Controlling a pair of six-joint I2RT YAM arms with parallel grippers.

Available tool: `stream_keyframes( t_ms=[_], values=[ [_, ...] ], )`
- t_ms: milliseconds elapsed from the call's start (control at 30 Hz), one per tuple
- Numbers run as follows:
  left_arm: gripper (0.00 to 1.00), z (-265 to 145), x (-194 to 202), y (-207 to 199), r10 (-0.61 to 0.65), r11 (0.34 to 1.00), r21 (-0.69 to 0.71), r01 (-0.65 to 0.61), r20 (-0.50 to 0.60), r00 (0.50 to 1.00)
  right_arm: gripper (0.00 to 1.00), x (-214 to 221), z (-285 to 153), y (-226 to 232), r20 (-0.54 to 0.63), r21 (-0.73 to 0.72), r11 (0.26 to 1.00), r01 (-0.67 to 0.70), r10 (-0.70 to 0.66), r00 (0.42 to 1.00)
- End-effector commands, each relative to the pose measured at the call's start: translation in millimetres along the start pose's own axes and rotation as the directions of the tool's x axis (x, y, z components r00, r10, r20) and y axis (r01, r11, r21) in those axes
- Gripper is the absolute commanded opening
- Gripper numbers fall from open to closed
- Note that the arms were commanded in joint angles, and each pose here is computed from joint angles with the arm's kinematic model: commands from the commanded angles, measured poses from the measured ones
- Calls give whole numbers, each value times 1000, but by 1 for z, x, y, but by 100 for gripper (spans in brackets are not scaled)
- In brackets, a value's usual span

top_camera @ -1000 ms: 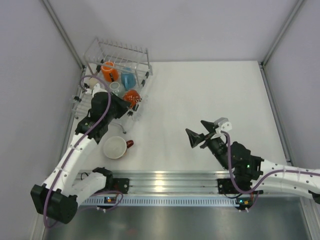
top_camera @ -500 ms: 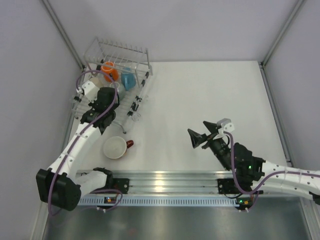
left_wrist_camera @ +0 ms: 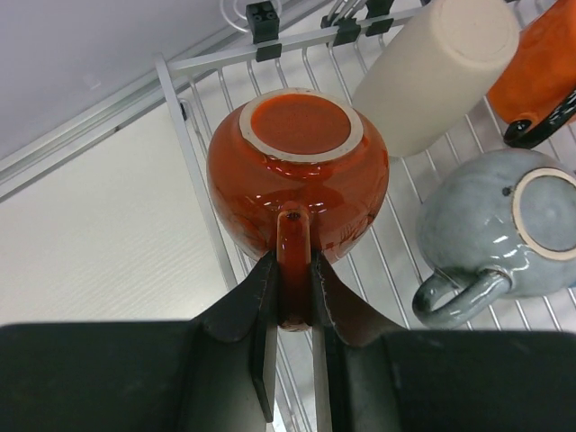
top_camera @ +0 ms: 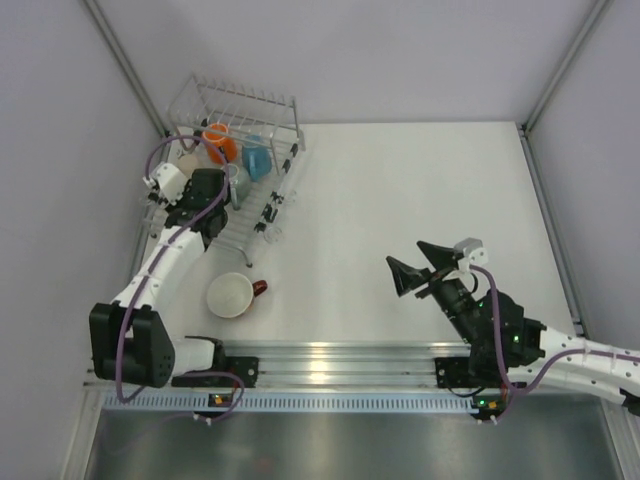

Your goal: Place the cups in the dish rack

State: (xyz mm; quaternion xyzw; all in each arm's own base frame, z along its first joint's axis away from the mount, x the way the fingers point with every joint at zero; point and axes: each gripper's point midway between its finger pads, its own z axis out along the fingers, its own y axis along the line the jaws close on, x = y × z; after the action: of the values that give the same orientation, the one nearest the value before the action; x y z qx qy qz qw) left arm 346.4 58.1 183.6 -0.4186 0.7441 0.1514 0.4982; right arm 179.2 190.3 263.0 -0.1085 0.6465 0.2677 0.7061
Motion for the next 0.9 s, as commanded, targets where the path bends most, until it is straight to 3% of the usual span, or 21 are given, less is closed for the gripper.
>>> stream_keyframes(
  t_ms=[0,867],
  values=[
    [0,9,-35,-17,-95,995,9,94,107,990,79,-5,-3,2,10,-18,1000,-5,5,1000],
    [0,69,-13,-9,15,990,-141,4,133,991,79,-5,-5,2,10,-27,1000,7,-7,1000]
  ],
)
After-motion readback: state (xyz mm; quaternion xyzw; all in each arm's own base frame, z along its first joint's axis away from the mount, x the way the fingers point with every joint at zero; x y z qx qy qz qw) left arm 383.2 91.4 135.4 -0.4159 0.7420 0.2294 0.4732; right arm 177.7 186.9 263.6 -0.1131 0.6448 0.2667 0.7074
